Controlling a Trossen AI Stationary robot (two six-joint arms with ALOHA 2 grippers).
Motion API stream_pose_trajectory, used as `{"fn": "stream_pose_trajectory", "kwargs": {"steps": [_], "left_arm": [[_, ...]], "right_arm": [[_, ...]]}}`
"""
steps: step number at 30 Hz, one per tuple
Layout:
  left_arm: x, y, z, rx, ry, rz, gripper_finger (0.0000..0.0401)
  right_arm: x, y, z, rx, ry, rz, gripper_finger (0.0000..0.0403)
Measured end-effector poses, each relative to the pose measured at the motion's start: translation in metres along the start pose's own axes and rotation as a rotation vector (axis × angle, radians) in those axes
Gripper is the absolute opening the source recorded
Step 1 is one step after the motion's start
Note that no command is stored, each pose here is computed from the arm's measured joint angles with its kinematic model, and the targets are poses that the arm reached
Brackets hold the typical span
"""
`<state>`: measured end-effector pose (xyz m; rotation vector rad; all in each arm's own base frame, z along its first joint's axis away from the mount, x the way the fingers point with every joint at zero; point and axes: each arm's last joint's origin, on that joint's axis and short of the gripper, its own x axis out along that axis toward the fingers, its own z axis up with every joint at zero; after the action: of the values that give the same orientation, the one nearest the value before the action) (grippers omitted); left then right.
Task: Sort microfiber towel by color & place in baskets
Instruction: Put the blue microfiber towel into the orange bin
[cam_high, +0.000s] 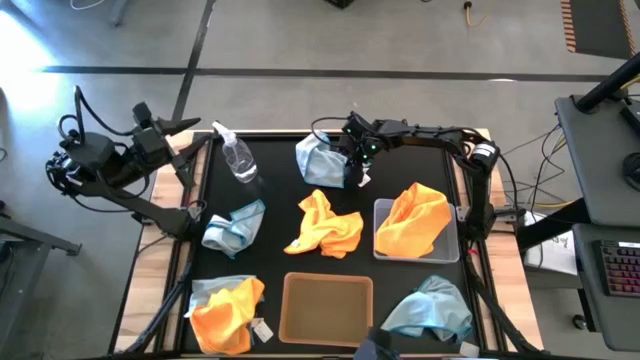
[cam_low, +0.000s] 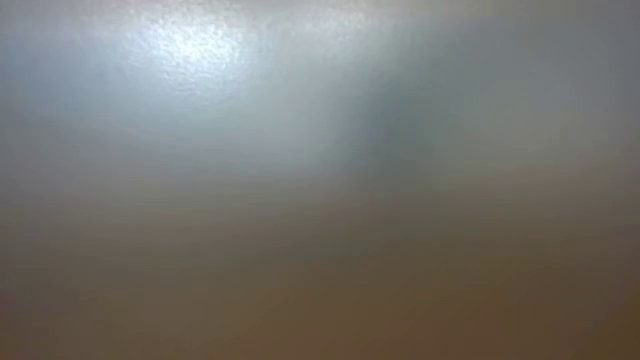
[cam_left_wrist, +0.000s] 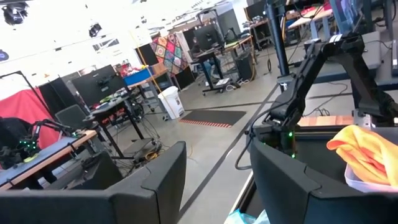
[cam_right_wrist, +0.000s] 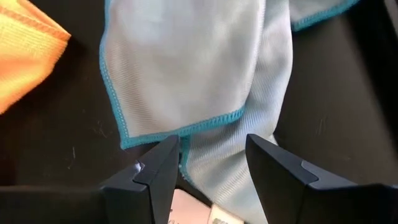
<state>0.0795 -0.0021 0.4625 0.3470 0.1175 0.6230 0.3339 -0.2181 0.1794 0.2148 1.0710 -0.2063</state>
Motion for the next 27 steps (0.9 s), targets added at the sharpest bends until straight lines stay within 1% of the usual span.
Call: {"fn": "stream_pose_trajectory", "kwargs": {"steps": [7, 13, 18, 22, 27], "left_arm": [[0.0, 0.0, 0.0, 0.001, 0.0, 0.0, 0.0165], [0.0, 0.0, 0.0, 0.0, 0.0, 0.0, 0.0165], [0.0, 0.0, 0.0, -0.002, -0.001, 0.0, 0.0165], [0.0, 0.0, 0.0, -0.003, -0.002, 0.001, 0.0165], [0.0, 0.0, 0.0, -0.003, -0.002, 0.001, 0.0165]], "right_arm": [[0.009, -0.005, -0.006, 0.072, 0.042, 0.005, 0.018], [0.019, -0.006, -0.009, 0.08, 0.066, 0.011, 0.018], [0.028, -0.008, -0.012, 0.126, 0.09, 0.015, 0.018], [0.029, -0.008, -0.013, 0.15, 0.092, 0.014, 0.018], [0.029, -0.008, -0.013, 0.155, 0.09, 0.013, 0.0165]]}}
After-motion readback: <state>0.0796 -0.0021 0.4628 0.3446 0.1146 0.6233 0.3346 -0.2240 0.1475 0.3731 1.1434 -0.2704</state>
